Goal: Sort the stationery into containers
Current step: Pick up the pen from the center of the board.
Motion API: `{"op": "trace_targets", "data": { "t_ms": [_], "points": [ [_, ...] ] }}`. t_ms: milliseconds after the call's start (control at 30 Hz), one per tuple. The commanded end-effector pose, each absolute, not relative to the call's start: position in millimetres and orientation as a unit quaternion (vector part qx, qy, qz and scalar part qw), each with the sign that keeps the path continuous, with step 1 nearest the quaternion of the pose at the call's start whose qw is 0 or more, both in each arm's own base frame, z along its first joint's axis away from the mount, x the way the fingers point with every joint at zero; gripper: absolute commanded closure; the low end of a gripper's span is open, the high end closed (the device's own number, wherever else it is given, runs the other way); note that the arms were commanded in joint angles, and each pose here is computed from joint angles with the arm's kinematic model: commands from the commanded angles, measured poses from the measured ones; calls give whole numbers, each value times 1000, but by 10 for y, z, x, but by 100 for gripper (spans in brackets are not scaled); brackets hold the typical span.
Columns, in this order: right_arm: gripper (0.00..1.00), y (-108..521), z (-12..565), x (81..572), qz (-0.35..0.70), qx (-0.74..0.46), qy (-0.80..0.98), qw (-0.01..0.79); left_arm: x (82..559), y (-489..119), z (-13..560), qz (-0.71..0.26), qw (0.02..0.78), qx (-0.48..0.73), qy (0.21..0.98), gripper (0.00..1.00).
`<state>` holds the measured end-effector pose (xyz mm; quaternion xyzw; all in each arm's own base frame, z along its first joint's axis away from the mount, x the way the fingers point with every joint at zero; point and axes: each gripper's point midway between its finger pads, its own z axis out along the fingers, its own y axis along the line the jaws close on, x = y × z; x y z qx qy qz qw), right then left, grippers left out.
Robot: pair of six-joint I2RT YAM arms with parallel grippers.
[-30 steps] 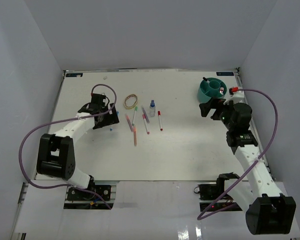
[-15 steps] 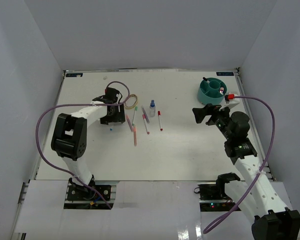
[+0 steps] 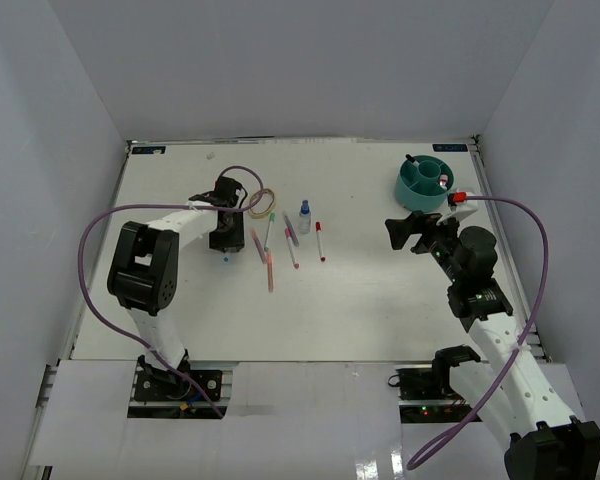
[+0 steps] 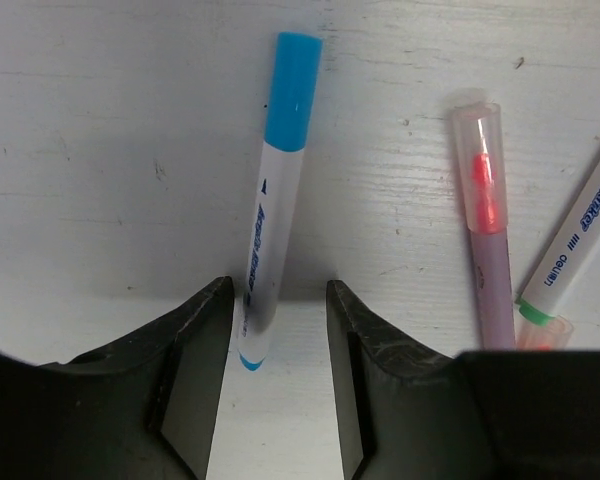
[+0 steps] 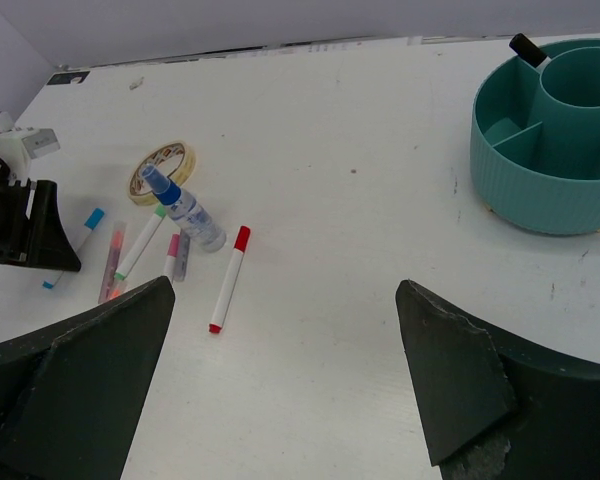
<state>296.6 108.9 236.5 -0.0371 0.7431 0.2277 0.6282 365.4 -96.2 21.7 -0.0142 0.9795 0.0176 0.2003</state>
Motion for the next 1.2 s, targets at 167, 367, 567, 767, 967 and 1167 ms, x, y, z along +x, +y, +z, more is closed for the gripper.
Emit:
{"op": "trace_targets", "data": {
  "t_ms": [167, 367, 567, 767, 967, 1167],
  "points": [
    [2, 1078, 2462, 2986, 220, -41, 727, 649, 3602, -1013, 67, 19, 178, -3, 984, 56],
    [2, 1082, 2452, 2991, 219, -44, 728, 648, 3600, -1055, 82, 9, 179, -4, 984, 65],
    [2, 1124, 2457, 2979, 227, -52, 728, 645, 3590, -1071, 100, 3, 181, -2, 984, 76],
    [2, 1166, 2481, 2966, 233, -65, 728, 642, 3598, -1125, 217, -15, 193, -1, 981, 84],
    [1, 1639, 2678, 2739, 335, -167, 703, 604, 3551, -1328, 589, -69, 235, 18, 969, 84],
    [0, 2111, 2909, 2511, 425, -227, 692, 537, 3445, -1634, 1213, -131, 325, 64, 934, 84]
  ]
}}
